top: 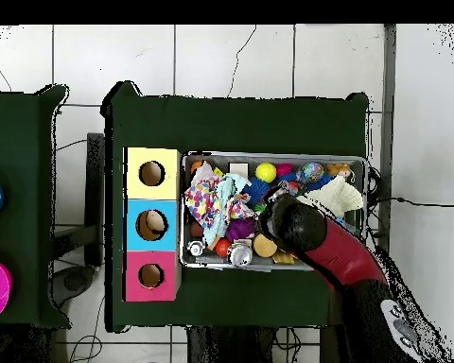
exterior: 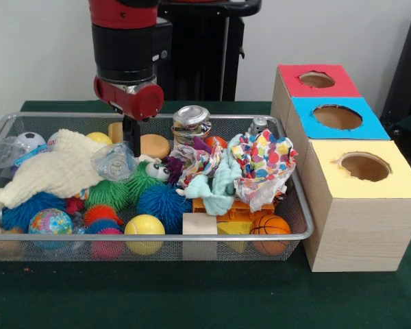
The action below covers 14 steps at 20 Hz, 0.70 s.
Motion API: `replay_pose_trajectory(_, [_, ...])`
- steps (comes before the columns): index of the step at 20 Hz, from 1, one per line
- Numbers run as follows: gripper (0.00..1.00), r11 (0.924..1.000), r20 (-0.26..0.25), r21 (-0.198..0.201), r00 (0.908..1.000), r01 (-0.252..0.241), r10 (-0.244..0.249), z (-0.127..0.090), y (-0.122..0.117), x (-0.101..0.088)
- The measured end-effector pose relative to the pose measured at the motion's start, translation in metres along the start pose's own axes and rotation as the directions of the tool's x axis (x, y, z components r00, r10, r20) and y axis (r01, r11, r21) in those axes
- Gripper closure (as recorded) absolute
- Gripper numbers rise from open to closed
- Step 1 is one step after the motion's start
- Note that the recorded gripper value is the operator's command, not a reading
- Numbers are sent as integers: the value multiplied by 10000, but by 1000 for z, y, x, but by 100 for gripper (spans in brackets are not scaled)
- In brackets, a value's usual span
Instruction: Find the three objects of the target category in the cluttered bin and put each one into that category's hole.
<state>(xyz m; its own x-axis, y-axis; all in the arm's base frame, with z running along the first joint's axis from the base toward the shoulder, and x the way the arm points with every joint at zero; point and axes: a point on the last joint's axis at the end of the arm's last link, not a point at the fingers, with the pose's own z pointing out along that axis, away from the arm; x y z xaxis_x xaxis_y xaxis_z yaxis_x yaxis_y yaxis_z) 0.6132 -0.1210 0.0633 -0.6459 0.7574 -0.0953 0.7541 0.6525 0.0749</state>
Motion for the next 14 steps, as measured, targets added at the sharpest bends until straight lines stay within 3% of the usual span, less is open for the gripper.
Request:
replay_pose_trajectory(7, [100,9971,127,-385,9978,-651,656,-29,11,-15])
replay_pose_trajectory(14, [100,9919,-272,-618,9936,-1110,1095,-50,23,-7])
